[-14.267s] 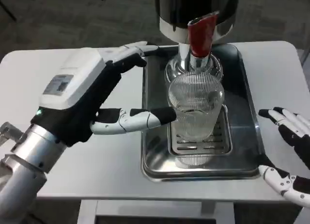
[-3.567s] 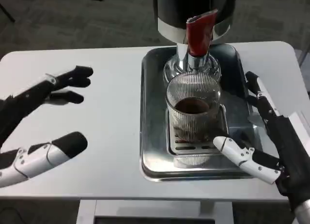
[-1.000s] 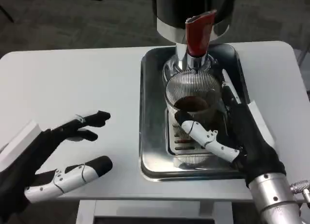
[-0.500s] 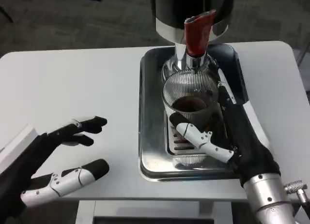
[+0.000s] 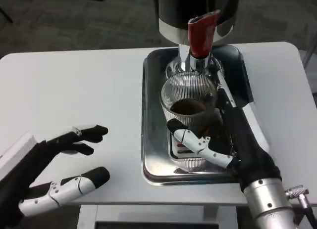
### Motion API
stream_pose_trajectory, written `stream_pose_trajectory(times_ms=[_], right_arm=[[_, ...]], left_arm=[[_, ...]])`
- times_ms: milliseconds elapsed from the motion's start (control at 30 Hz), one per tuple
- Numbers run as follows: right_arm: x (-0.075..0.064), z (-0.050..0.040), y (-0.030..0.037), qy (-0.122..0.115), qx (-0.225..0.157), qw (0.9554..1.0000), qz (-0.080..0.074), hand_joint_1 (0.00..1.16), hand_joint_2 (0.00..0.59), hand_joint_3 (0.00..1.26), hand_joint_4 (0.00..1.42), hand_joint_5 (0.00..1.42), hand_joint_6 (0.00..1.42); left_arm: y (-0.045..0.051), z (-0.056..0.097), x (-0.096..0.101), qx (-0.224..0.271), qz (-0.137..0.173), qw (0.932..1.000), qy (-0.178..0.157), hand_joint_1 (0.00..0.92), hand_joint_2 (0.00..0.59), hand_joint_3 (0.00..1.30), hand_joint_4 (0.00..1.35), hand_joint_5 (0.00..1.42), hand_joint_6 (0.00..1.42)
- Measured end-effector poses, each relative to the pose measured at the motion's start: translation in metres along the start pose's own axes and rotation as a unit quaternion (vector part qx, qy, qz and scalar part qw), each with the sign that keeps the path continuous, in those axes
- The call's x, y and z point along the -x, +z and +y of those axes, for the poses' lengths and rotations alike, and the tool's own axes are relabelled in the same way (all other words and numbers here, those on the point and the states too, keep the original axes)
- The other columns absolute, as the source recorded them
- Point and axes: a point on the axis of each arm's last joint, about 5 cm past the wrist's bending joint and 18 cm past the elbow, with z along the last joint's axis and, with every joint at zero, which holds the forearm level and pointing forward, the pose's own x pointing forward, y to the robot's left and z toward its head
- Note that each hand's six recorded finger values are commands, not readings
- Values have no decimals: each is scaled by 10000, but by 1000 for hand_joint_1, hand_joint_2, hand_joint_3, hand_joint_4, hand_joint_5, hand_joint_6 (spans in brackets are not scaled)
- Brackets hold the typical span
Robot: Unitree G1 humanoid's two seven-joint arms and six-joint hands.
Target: Grasp the cup under the faucet to collect the drink, then remove the cup.
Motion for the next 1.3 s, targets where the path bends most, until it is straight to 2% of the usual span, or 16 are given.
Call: stream_pose_trajectory(times_ms=[567, 967, 1100, 1300], right_arm=[[-5, 95, 42, -69, 213, 9997, 64, 652, 218, 36, 119, 224, 367], [0, 152, 61, -114, 469, 9988, 20, 665, 230, 140, 197, 288, 440], [4, 173, 60, -192, 460, 9988, 30, 667, 230, 176, 234, 325, 484], [11, 205, 58, -280, 394, 9988, 42, 650, 232, 211, 286, 397, 646]], left_arm=[[2, 22, 43, -26, 81, 10000, 27, 148, 124, 278, 261, 332, 280], [-14, 24, 50, -5, 122, 9999, -1, 131, 122, 302, 279, 336, 279], [-26, 24, 51, 4, 150, 9999, -4, 129, 122, 313, 290, 341, 279], [-41, 21, 54, 22, 189, 9998, -10, 128, 122, 320, 295, 343, 279]])
